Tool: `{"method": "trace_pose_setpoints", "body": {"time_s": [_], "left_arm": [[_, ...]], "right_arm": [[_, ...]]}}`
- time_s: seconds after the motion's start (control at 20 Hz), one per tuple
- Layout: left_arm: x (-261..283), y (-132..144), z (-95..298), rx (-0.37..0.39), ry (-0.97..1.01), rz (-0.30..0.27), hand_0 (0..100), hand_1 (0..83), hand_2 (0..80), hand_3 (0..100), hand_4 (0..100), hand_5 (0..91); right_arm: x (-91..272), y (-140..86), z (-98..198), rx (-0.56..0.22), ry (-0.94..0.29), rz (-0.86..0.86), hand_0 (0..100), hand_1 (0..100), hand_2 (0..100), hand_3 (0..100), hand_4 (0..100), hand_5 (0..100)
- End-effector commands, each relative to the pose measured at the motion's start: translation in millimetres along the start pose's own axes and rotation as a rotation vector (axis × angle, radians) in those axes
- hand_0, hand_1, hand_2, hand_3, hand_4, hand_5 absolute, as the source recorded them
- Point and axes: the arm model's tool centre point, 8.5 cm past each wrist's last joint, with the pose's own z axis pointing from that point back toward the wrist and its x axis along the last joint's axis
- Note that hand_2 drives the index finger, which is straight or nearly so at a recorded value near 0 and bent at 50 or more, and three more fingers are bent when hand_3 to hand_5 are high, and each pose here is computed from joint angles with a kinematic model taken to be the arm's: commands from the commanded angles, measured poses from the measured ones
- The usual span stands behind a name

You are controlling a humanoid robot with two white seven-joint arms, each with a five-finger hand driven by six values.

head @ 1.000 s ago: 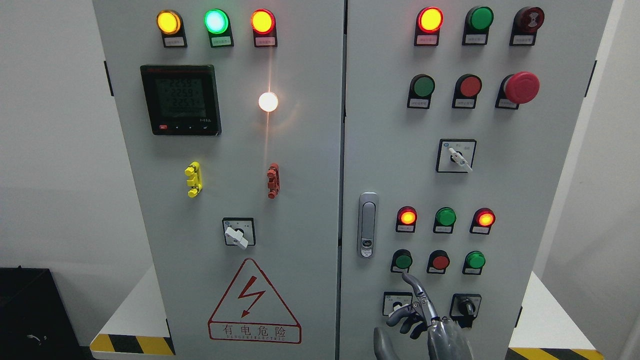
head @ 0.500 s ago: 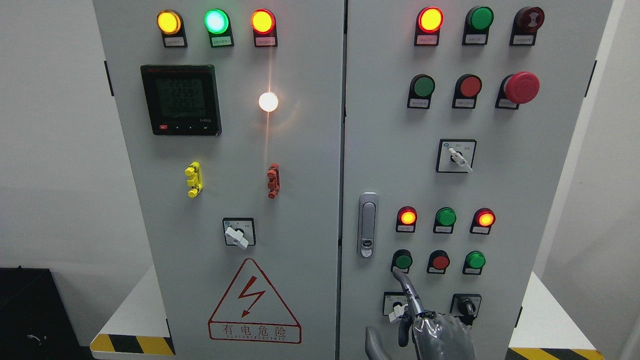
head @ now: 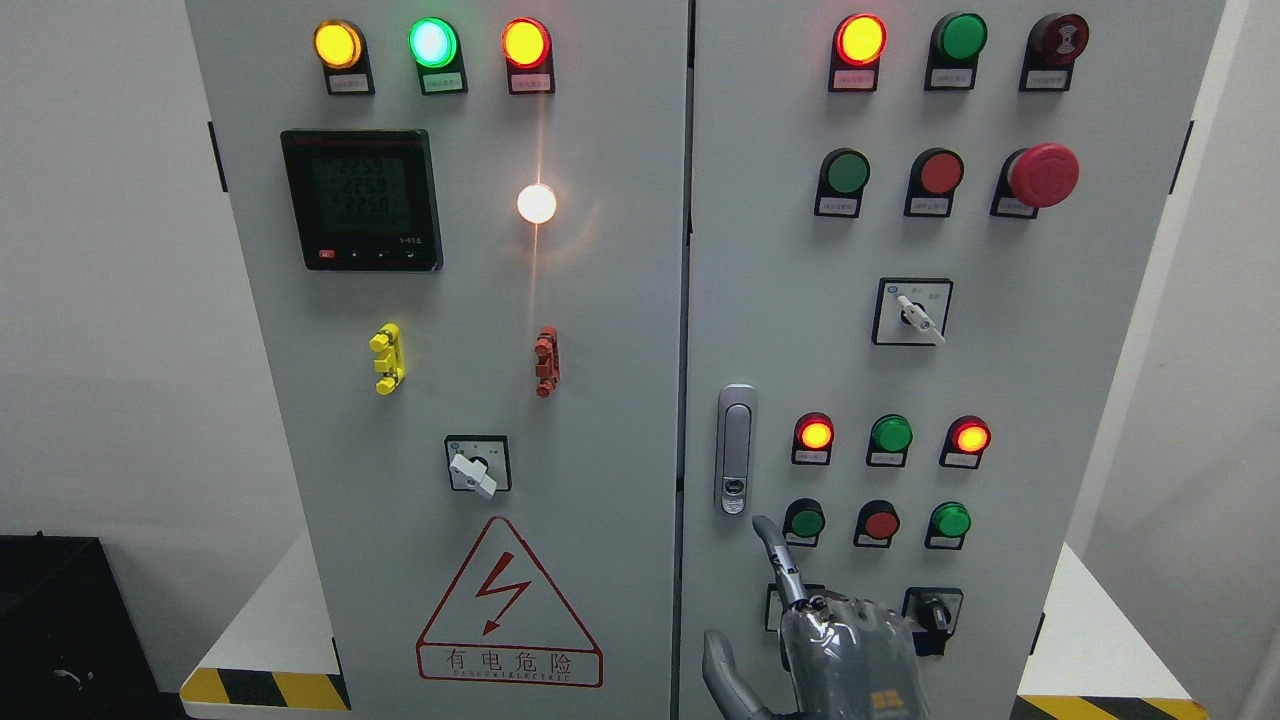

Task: Release door handle
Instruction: 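Close the right hand's fingers around the silver door handle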

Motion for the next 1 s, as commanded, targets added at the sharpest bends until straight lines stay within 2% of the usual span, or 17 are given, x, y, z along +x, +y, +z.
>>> {"method": "trace_pose_setpoints", "body": {"time_s": [0.0, 0.25, 0.95], "left_arm": [[-11, 0, 1, 0.000, 0.016, 0.002, 12, 55.6, 0.0, 0, 0, 0.0], [-11, 0, 1, 0.000, 0.016, 0.002, 12, 55.6, 0.0, 0, 0, 0.0], [-11, 0, 1, 0.000, 0.017, 0.002, 12, 55.6, 0.0, 0, 0, 0.0]], "right_arm": [[10, 20, -4, 0.045, -0.029, 0.061, 50, 24, 0, 94, 94, 95], [8, 21, -16, 0.038, -0.020, 0.092, 52, 23, 0, 94, 94, 94], [2, 25, -41, 0.026, 0.024, 0.155, 49, 23, 0, 95, 95, 96]]}}
